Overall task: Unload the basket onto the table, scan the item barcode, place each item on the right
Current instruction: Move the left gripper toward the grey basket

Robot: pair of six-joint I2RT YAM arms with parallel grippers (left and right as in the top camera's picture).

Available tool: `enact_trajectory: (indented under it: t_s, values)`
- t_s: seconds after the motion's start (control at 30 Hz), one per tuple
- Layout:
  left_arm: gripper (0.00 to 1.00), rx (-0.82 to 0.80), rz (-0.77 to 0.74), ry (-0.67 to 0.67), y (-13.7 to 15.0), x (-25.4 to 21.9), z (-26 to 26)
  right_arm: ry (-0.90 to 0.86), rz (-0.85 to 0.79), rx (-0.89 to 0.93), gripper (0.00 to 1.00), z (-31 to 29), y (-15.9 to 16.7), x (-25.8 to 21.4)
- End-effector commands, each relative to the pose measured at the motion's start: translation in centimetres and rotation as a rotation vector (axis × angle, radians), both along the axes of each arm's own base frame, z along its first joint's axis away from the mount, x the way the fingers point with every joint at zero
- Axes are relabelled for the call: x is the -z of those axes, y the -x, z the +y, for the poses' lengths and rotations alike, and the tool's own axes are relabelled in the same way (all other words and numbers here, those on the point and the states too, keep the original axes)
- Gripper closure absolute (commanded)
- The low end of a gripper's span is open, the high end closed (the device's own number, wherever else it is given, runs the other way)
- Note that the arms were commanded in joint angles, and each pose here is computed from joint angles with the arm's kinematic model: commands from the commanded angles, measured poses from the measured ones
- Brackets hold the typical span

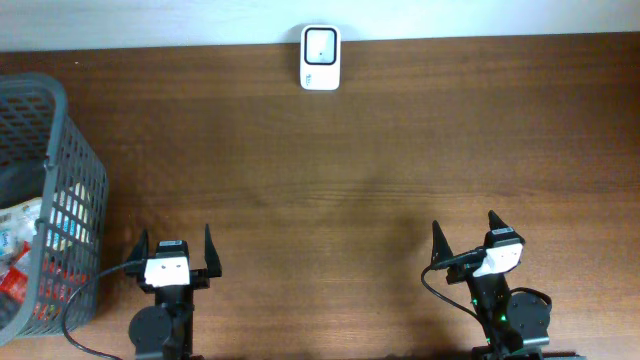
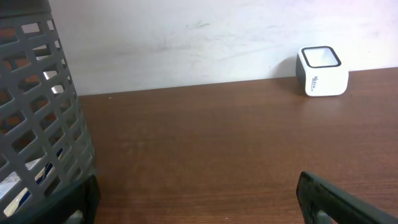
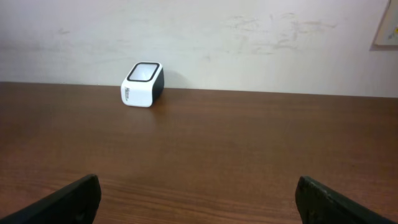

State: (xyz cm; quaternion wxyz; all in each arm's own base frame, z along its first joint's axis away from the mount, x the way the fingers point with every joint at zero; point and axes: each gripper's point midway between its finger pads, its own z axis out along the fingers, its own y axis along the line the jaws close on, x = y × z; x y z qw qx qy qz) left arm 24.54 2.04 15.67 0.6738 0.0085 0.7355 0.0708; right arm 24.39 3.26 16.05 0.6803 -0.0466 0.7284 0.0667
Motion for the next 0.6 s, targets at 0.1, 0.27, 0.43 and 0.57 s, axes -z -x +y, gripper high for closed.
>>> enact_trajectory:
  t_s: [0.1, 0.27, 0.43, 0.57]
  values:
    - [0.01, 0.053, 0.000, -0.011, 0.0, 0.1, -0.9, -0.009, 0.005, -0.004, 0.01, 0.1, 0.0, 0.3]
    - [0.01, 0.220, -0.146, -0.022, 0.1, -3.5, -3.8, -0.009, 0.005, -0.004, 0.01, 0.1, 0.0, 0.3]
    - [0.01, 0.243, -0.160, -0.024, 0.6, -7.3, -4.2, -0.009, 0.005, -0.004, 0.01, 0.1, 0.0, 0.3]
    - [0.01, 0.245, -0.117, -0.017, -0.2, -12.6, -4.2, -0.009, 0.005, -0.004, 0.01, 0.1, 0.0, 0.3]
